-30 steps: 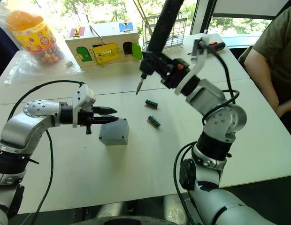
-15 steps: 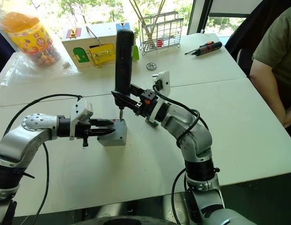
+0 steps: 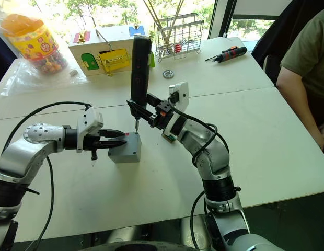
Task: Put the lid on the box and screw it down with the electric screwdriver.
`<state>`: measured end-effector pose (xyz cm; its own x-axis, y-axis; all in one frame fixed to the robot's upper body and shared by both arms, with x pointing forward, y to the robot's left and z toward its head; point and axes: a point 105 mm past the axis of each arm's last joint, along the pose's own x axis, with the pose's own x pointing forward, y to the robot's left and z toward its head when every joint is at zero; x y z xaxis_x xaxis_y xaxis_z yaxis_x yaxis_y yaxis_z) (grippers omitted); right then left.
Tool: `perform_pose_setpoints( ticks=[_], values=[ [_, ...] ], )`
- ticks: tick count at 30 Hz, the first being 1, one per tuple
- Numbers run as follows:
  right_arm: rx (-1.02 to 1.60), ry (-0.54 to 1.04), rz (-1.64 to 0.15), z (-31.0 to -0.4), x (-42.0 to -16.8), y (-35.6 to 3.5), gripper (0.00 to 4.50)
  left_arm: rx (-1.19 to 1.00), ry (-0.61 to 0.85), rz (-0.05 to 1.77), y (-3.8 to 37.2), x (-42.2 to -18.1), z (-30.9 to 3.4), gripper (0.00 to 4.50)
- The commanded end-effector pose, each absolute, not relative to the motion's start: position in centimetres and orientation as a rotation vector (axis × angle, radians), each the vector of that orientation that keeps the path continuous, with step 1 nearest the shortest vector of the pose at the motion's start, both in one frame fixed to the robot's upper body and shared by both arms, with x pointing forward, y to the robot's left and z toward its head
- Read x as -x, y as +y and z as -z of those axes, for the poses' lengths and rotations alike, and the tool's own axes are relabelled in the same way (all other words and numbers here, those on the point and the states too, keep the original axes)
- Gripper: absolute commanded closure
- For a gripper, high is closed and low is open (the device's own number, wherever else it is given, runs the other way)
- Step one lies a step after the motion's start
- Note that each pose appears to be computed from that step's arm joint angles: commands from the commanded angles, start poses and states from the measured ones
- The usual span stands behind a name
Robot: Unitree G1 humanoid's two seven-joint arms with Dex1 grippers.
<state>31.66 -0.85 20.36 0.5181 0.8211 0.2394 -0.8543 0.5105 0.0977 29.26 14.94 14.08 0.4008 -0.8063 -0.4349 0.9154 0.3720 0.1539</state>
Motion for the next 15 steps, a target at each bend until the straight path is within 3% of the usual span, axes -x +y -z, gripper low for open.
perform_pose_setpoints(
  ticks=[1,15],
  values=[
    [-0.204,-0.263,-1.046,-22.3,-30.7,-0.4,2.70,-0.418,0.352,1.127,15.1,-29.2,-13.0,3.14],
    [-0.117,-0.253,-1.027,-20.6,-31.1,-0.1,2.70,-0.411,0.355,1.143,15.0,-28.9,-13.0,3.14]
  ],
)
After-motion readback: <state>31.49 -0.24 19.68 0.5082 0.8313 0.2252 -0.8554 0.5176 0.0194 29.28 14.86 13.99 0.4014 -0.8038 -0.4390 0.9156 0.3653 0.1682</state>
